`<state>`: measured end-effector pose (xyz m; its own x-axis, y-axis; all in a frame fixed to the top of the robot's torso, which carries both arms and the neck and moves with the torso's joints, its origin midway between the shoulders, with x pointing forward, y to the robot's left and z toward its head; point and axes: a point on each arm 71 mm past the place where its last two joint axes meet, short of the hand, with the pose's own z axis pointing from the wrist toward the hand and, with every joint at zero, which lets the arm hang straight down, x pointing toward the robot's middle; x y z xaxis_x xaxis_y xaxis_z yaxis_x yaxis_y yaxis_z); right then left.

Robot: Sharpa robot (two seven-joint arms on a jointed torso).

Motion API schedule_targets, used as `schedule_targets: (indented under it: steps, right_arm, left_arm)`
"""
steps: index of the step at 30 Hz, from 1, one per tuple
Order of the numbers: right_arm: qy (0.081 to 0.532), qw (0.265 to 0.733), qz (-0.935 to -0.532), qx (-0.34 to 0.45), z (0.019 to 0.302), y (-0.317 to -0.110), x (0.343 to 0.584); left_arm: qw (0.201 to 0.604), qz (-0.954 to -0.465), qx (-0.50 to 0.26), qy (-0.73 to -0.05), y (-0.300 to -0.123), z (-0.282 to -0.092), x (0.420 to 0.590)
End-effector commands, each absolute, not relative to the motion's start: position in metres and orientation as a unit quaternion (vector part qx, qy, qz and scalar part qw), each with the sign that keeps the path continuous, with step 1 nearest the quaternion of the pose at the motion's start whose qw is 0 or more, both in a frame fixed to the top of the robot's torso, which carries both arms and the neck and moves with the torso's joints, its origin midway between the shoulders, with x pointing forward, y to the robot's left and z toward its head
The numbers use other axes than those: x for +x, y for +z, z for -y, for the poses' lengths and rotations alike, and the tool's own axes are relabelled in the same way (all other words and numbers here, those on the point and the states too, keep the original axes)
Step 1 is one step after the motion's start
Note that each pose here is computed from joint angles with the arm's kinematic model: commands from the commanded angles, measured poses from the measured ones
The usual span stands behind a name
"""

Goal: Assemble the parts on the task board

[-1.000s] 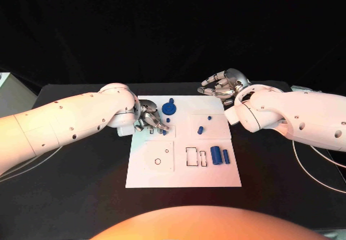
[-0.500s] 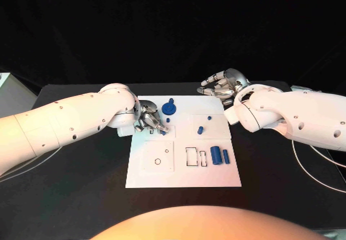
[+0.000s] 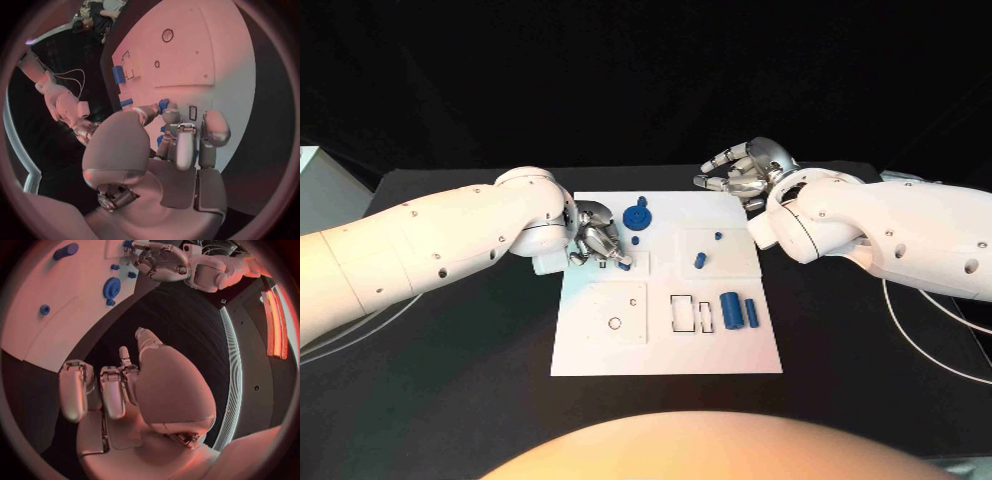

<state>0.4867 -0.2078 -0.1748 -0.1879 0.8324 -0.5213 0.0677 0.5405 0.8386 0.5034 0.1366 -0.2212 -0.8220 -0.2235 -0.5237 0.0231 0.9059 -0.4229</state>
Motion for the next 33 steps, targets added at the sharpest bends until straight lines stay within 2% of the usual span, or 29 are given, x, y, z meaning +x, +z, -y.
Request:
schedule_targets:
  steps: [1,16,33]
  right_arm:
    - [0.352,0.543,-0.693,0.317,0.206,-0.175,0.487]
    - [0.350,0.542,-0.695,0.317,0.207,-0.176,0.488]
    - [0.348,0.541,-0.697,0.318,0.208,-0.177,0.488]
  left_arm:
    - [0.288,-0.927,-0.074,-0.228,-0.220,-0.136,0.502]
    - [0.316,-0.914,-0.101,-0.234,-0.214,-0.145,0.503]
    - [0.350,-0.913,-0.058,-0.200,-0.212,-0.144,0.505]
